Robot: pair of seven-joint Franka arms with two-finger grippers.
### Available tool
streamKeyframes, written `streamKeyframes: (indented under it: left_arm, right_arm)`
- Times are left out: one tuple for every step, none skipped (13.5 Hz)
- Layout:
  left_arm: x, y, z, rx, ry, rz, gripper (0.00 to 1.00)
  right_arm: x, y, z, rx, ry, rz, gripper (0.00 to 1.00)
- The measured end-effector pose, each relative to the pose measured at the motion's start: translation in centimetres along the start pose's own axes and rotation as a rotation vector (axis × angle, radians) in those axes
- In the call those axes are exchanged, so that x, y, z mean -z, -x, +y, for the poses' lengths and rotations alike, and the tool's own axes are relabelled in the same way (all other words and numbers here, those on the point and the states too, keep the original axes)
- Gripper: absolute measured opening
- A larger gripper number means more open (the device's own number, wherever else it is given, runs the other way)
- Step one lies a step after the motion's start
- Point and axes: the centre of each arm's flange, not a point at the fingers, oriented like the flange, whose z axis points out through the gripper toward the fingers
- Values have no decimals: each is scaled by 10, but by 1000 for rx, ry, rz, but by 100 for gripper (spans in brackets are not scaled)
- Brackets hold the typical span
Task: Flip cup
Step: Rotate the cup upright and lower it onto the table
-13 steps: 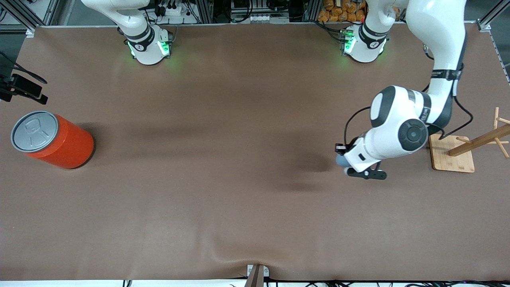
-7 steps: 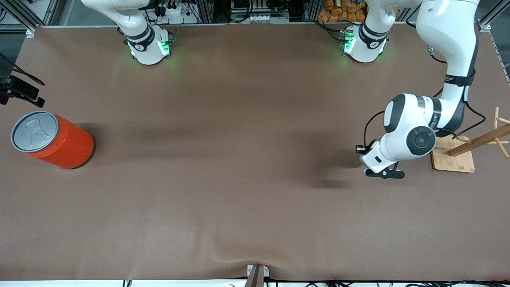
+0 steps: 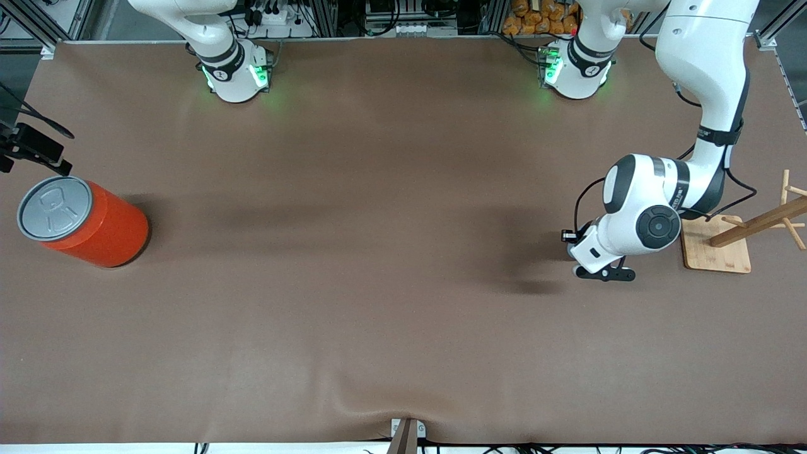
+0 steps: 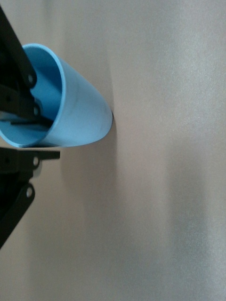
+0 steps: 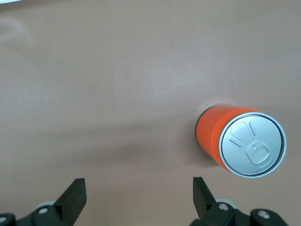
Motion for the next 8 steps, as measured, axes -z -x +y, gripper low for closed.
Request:
streamKeyframes:
  left_arm:
    - [1, 0, 1, -1, 0, 2, 41]
    - [2, -1, 1, -2, 0, 4, 52]
    - [3, -1, 1, -2, 0, 5, 61]
    - [3, -1, 2, -2, 0, 4, 72]
    - [5, 0, 2, -3, -1, -1, 81]
    - [11, -1, 3, -4, -1, -6, 93]
    - [20, -2, 3, -5, -1, -5, 100]
    - [32, -4, 4, -6, -1, 2, 100]
  right_arm:
    - [0, 0, 0, -1, 0, 1, 100]
    - [0, 0, 1, -3, 0, 1, 100]
    - [0, 0, 2, -5, 1, 1, 100]
    - [0, 0, 3, -6, 1, 2, 100]
    - [0, -1, 3, -6, 1, 5, 100]
    - [1, -1, 3, -6, 0, 8, 100]
    - [1, -1, 2, -5, 0, 11, 100]
    - [1, -1, 1, -2, -1, 12, 100]
